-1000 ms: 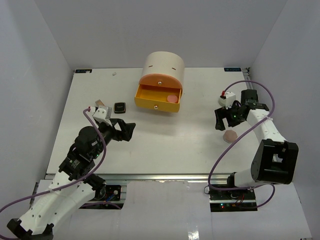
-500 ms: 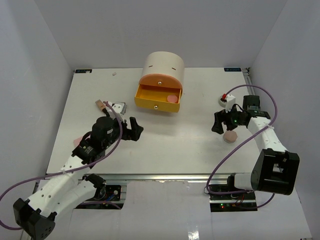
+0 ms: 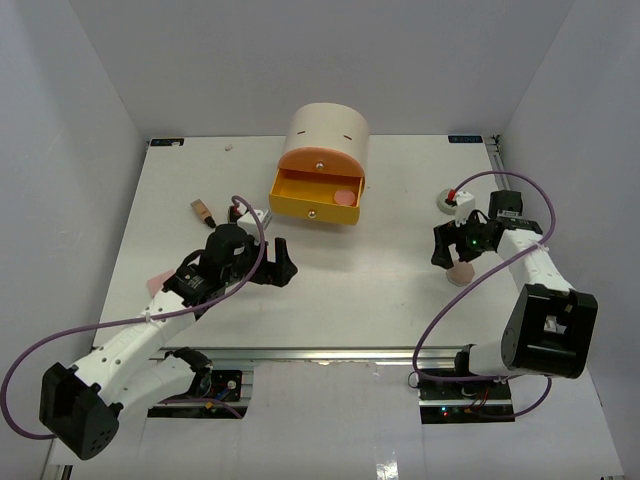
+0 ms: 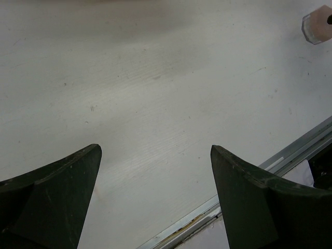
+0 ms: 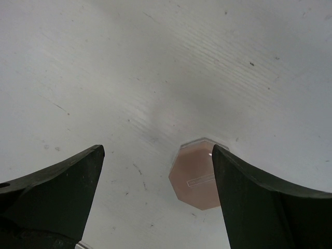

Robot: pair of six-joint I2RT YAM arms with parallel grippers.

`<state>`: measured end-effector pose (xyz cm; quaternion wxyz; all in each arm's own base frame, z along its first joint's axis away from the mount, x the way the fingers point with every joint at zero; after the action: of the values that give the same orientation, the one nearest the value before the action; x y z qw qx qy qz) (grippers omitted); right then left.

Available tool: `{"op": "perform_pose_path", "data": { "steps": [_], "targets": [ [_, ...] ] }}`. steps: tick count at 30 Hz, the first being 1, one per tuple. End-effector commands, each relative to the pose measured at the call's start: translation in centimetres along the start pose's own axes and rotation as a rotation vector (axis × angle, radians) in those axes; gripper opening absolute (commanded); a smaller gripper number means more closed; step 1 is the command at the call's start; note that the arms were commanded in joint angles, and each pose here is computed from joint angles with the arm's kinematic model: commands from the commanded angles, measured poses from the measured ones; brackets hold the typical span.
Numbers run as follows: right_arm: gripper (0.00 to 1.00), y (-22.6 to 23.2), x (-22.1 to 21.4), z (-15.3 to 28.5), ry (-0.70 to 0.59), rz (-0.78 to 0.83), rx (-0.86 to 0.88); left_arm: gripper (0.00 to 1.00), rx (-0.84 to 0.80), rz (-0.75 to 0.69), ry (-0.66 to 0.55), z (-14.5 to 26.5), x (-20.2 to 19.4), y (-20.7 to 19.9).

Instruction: Organize the makeup

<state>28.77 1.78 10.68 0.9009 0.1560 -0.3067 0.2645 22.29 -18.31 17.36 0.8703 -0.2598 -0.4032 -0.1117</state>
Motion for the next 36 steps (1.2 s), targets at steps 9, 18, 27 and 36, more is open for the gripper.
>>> {"op": "perform_pose_path", "data": {
  "steps": [9, 18, 27, 36],
  "targets": [
    [0.9, -5.7, -2.6, -1.3, 0.249, -0.133, -0.299, 0.98, -0.059, -0.011, -0.097, 2.2, 2.0, -1.3],
    [0.9, -5.0, -5.7, -2.2, 0.346, -0.146, -0.272, 0.98, -0.054, -0.012, -0.099, 2.2, 2.1, -1.2],
    [0.97, -3.9, -7.0, -2.7, 0.381, -0.157, -0.216, 0.98, -0.044, -0.013, -0.094, 2.1, 2.0, -1.0],
    [0.27, -3.7, -2.8, -1.6, 0.236, -0.071, -0.171, 0.98, -0.031, -0.011, -0.094, 1.9, 2.0, -0.8]
  ]
}}
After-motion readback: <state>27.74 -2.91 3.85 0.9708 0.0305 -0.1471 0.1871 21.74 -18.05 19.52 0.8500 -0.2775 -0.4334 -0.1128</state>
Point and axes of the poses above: each gripper's point midway between its finger pads, its own z axis back along the fingers, its own y axis along the line the jaws close on, x = y × z, the point moved 2 cm from there along z, back along the fingers, and after that the axes turned 2 degrees about z, right-handed, at the moved point
